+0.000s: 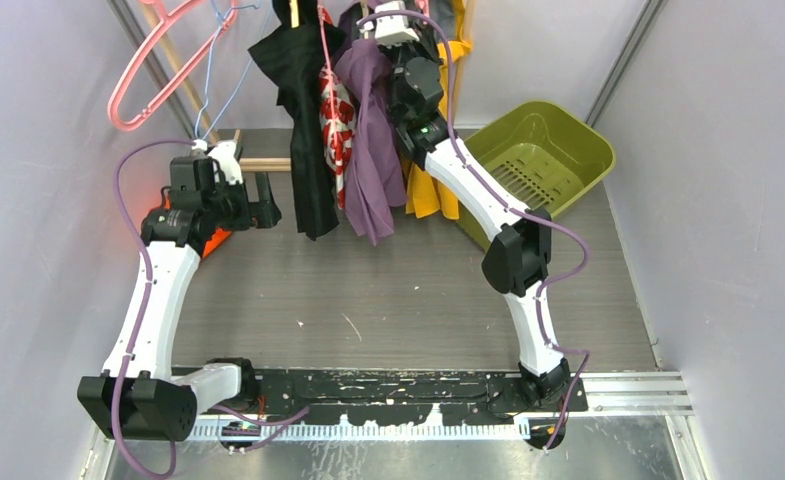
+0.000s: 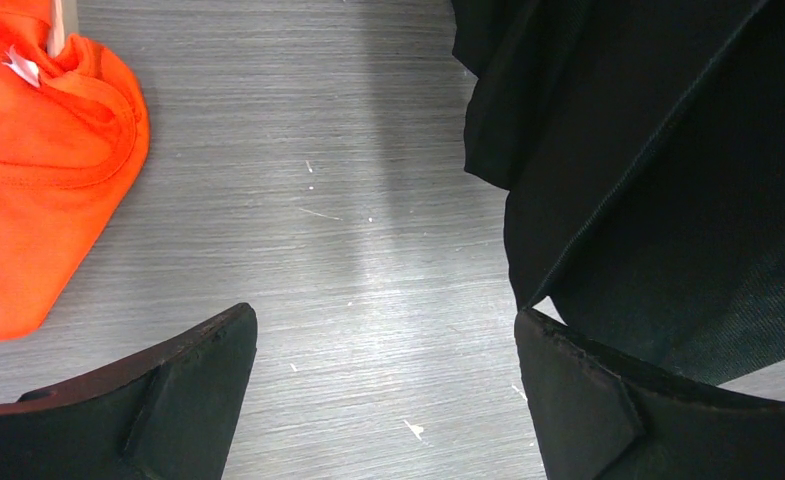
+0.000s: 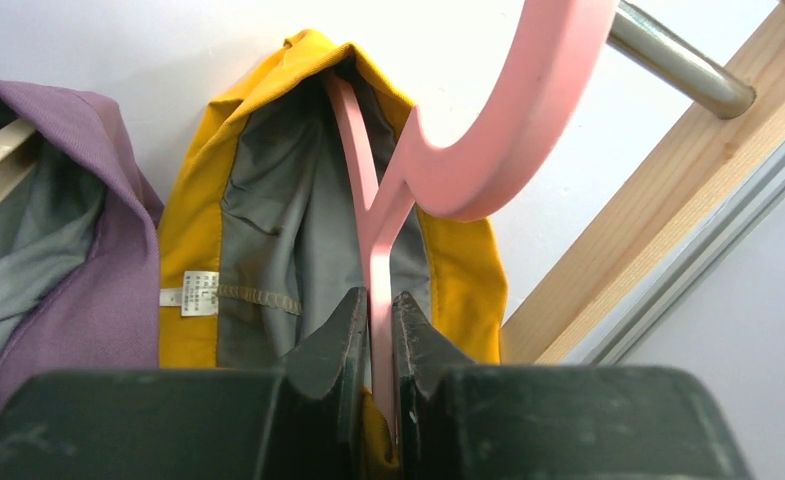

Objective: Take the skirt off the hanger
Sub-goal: Pick up the hanger from the clothesline.

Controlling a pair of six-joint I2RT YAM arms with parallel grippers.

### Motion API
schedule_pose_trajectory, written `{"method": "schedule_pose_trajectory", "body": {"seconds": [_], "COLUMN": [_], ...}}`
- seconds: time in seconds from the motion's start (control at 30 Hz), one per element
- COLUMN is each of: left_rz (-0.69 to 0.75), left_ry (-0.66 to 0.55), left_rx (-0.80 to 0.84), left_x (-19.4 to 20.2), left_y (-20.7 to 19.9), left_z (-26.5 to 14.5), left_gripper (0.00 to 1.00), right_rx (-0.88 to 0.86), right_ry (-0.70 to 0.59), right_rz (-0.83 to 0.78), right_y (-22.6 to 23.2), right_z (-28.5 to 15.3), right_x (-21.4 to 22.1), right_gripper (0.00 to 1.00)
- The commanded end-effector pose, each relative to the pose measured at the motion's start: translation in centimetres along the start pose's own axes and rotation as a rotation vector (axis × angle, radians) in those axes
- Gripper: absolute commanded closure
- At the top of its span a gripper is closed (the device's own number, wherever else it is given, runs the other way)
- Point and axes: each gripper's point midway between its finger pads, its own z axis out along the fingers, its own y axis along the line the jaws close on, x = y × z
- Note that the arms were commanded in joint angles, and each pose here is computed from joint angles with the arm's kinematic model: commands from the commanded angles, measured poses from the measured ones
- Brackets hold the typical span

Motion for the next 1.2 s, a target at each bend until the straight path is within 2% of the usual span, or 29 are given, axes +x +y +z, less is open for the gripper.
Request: {"method": "schedule_pose_trajectory", "body": {"seconds": [0.0, 0.23, 0.57, 0.73, 0.97, 1.1, 1.17], "left_rz": [0.002, 0.005, 0.004, -0.003, -0.007, 0.015, 0.030], "left_ry": [-0.073, -0.083, -0.098, -0.096, -0.085, -0.089, -0.092], "left_rx": [0.005, -0.011, -0.005, 0.003, 0.013, 0.010, 0.025], "left_x": [-1.4, -0.9, -1.3, -1.3, -0.4, -0.4, -0.6], "left_y": [-0.3, 0.0, -0.1, -0.3, -0.5, -0.7, -1.2], "left_z": [-0.8, -1.3, -1.1, -1.0, -1.1, -1.6, -2.0], "left_gripper": [0.00, 0.00, 0.00, 0.00, 0.00, 0.00, 0.04], "right_rx": [0.138, 0.170, 0.168, 0.140, 0.060, 0.013, -0.003], "right_ry": [-0.139, -0.186, -0.254, -0.217, -0.092, -0.066, -0.044], "right_rz": [0.031, 0.109, 0.124, 0.110, 0.102, 0.086, 0.104], "right_y": [-5.6, -6.8, -7.9, -6.4, -3.2, -3.1, -3.9], "right_z": [0.3, -0.2, -2.1, -3.5, -7.1, -9.9, -10.9], "right_x": [-4.8, -7.3, -11.2, -9.8, -5.6, -6.3, -7.1], "right_gripper": [0.99, 0.99, 0.99, 0.99, 0.99, 0.99, 0.99]}}
